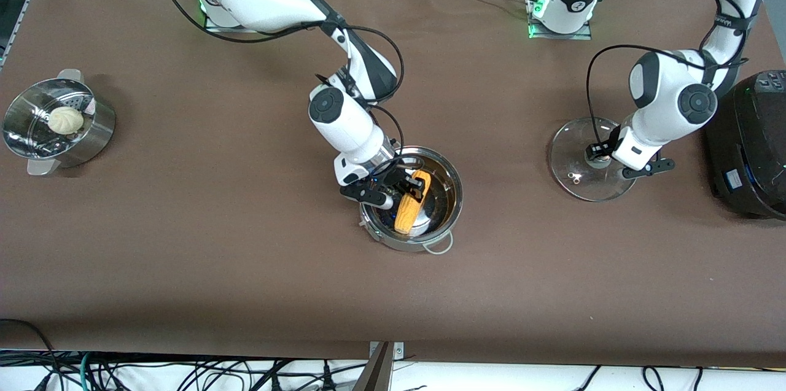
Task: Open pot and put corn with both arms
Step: 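Lower the corn into the pot while the left gripper sets the lid down, then open the right gripper and withdraw it from the pot while the left gripper retracts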
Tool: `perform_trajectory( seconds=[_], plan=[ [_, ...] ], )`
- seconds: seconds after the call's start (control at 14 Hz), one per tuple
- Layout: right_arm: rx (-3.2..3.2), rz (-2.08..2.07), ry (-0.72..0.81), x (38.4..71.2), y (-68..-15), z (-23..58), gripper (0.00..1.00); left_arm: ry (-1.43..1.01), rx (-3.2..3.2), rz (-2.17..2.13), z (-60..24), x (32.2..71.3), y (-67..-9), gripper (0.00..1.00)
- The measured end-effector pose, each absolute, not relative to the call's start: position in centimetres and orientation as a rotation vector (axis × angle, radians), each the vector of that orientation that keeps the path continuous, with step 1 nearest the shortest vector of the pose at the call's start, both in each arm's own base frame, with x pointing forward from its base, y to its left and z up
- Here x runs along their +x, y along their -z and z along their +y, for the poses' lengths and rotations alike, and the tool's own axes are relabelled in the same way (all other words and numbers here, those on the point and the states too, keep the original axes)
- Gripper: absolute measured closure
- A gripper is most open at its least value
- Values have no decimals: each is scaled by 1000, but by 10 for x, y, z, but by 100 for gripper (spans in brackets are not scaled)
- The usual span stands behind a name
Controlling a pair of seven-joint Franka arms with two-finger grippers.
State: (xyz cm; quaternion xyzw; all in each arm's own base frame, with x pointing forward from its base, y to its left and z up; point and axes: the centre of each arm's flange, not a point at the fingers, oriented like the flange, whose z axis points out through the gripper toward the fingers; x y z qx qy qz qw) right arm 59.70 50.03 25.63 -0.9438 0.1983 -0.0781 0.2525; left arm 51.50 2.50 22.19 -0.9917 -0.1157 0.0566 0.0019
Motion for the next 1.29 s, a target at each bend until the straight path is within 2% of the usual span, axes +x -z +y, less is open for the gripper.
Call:
perform_trajectory(
  seconds=[0.21,0.29,0.36,0.57,0.71,1.07,1.29],
  plan=[
    [-2565,547,211,598,-251,500,64,-186,-3116,-344,27,516,-217,49],
    [-2558,545,217,599,-256,501,59,-186,-3116,-343,27,516,-217,49],
    [-2551,542,224,600,-262,503,51,-185,-3116,-343,27,517,-217,44],
    [-2530,531,243,603,-285,505,19,-191,-3116,-331,26,525,-240,16],
    [-2550,515,215,602,-311,506,0,-200,-3114,-315,27,534,-293,0],
    [-2751,555,100,618,-390,443,0,-217,-3103,-310,28,530,-459,0],
    [-2915,552,39,631,-427,375,0,-177,-3117,-291,18,530,-506,0]
  ],
)
